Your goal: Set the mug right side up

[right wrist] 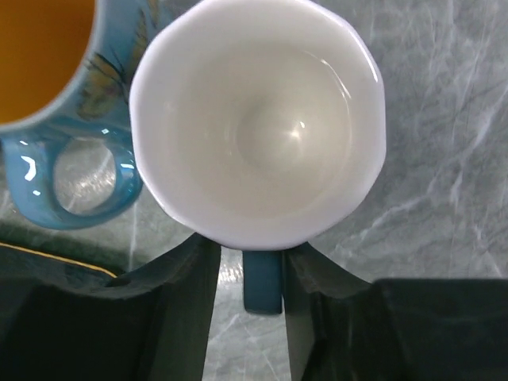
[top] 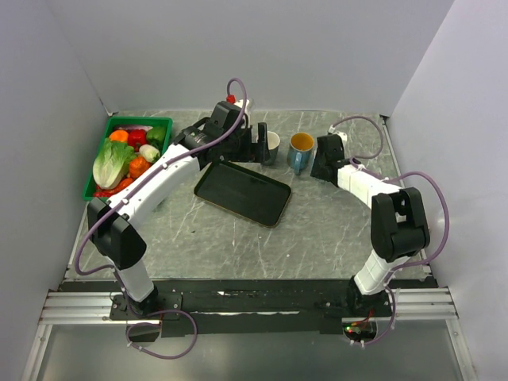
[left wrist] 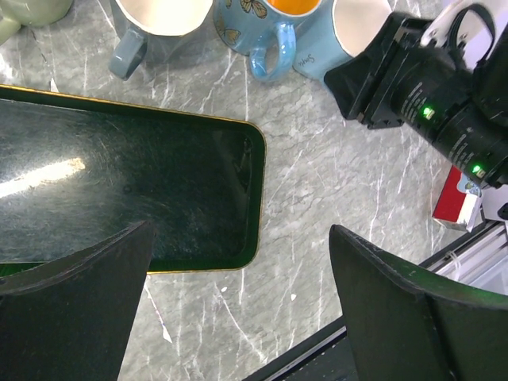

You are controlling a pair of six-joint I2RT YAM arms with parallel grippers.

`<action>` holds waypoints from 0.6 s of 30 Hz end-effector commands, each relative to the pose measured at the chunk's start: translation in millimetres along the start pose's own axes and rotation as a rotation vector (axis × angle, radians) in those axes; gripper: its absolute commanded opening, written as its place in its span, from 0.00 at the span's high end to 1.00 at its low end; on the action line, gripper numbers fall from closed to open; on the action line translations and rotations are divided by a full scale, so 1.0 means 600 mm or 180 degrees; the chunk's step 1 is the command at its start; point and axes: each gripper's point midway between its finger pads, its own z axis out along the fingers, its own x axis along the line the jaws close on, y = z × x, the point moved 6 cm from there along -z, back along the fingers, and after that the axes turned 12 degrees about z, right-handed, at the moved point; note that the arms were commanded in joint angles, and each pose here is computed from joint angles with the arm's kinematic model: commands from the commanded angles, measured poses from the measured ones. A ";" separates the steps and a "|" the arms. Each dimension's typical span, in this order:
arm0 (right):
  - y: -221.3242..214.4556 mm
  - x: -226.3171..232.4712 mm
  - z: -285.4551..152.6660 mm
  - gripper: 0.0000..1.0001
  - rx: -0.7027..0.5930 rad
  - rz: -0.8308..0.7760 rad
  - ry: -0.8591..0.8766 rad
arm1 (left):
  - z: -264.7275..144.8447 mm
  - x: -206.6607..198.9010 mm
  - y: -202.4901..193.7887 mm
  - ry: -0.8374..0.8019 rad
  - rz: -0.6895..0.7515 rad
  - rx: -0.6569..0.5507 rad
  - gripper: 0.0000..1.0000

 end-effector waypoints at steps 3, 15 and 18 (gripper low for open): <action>0.008 -0.008 -0.023 0.50 -0.0094 0.0162 -0.0015 | -0.006 -0.008 0.024 -0.0070 -0.0075 -0.0182 0.04; 0.030 -0.042 -0.148 0.00 -0.0223 0.0317 -0.0047 | -0.061 0.045 0.016 0.0756 -0.0045 -0.0287 0.04; 0.034 -0.057 -0.200 0.00 -0.0284 0.0433 0.0009 | -0.099 0.063 0.006 0.1015 -0.0070 -0.0404 0.04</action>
